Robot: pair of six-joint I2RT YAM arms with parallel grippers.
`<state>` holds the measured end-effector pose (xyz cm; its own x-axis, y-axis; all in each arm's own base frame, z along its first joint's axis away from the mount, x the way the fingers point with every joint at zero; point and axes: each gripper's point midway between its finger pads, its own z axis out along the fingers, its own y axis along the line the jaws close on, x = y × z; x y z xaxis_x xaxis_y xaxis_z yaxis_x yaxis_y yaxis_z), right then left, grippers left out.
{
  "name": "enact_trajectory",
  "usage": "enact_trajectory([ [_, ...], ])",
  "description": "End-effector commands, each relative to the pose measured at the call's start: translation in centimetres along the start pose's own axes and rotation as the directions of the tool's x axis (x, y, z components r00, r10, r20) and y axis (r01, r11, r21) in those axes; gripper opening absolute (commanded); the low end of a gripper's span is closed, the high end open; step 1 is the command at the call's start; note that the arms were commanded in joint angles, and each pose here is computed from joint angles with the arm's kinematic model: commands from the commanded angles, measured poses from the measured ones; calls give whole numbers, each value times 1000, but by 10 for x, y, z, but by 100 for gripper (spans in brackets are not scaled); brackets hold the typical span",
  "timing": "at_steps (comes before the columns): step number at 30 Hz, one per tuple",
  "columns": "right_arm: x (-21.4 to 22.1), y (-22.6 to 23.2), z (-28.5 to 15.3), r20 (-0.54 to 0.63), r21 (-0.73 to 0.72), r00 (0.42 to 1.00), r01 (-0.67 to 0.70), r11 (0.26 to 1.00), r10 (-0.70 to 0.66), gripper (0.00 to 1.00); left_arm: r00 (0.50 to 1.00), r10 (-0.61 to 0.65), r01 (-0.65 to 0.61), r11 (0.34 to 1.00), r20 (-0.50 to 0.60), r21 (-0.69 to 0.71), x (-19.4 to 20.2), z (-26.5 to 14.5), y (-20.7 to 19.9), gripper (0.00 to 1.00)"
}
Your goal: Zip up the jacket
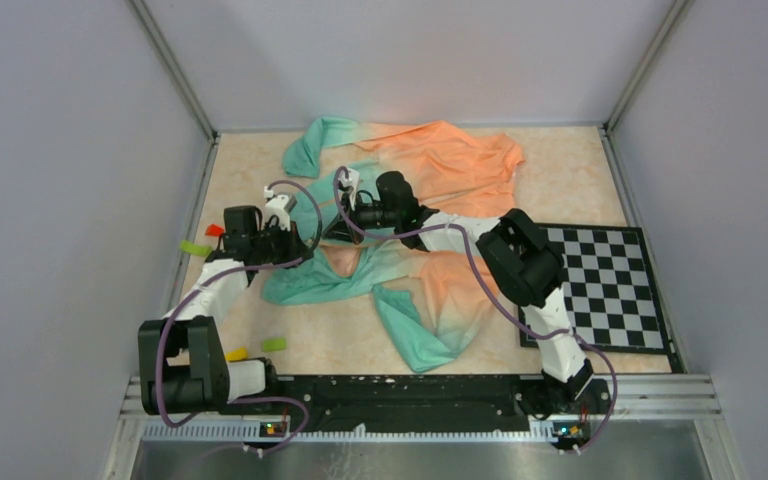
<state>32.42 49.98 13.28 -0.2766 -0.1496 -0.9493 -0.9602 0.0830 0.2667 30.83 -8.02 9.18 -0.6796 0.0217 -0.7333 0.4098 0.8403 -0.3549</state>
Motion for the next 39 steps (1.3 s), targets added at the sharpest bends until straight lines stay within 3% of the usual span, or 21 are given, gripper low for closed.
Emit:
enact_trajectory([
  [1, -44, 12, 2, 80, -17, 994, 77, 997, -75, 0, 998, 49, -49, 999, 51, 9, -22, -5, -5, 0],
  [39, -63, 26, 5, 134, -35, 990, 48, 998, -43, 0, 1000, 25, -25, 1000, -13, 19, -14, 5, -10, 0],
])
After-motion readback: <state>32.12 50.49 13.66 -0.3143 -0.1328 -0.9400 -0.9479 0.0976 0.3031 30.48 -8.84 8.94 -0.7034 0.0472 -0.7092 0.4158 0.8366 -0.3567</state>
